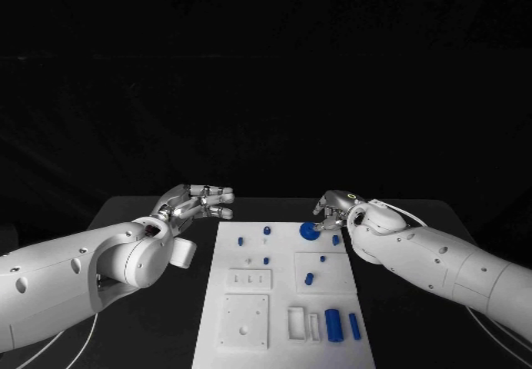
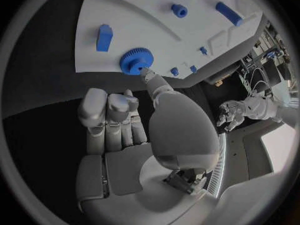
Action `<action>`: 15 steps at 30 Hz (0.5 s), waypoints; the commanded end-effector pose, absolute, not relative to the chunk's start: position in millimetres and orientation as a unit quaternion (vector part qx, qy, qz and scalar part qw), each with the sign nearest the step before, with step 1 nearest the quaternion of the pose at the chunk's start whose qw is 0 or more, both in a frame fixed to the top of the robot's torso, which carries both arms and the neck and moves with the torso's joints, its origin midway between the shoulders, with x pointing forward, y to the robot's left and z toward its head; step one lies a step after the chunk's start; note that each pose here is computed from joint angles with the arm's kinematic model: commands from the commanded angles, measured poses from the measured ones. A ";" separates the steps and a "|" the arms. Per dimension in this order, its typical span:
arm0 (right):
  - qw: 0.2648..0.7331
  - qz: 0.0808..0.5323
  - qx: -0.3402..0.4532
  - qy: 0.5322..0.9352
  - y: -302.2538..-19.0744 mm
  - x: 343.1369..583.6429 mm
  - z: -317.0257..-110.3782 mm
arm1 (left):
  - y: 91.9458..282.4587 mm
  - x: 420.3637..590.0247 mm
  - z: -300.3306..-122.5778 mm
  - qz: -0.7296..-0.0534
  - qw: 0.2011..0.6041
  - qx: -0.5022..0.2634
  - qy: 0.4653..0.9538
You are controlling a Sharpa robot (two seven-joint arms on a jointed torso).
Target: Assemble the parts on the task board
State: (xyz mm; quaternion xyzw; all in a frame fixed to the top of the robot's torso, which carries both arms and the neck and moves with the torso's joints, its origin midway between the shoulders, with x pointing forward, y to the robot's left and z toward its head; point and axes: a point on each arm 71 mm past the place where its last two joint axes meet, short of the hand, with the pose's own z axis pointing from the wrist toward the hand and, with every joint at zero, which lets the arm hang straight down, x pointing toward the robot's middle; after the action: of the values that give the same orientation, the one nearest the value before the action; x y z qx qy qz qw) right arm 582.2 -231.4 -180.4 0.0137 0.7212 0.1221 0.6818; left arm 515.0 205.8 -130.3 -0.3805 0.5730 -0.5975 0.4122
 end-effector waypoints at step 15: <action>0.668 0.122 -0.002 0.734 -218.3 582.6 -195.0 | 204.6 514.6 -129.2 -0.603 0.406 -0.375 0.575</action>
State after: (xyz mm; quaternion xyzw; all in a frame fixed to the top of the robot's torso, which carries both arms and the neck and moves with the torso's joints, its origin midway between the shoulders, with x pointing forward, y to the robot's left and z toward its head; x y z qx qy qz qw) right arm 582.5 -219.1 -194.5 0.0064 0.7354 0.1233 0.6663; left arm 515.3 206.8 -130.5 -0.3808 0.5736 -0.5970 0.4118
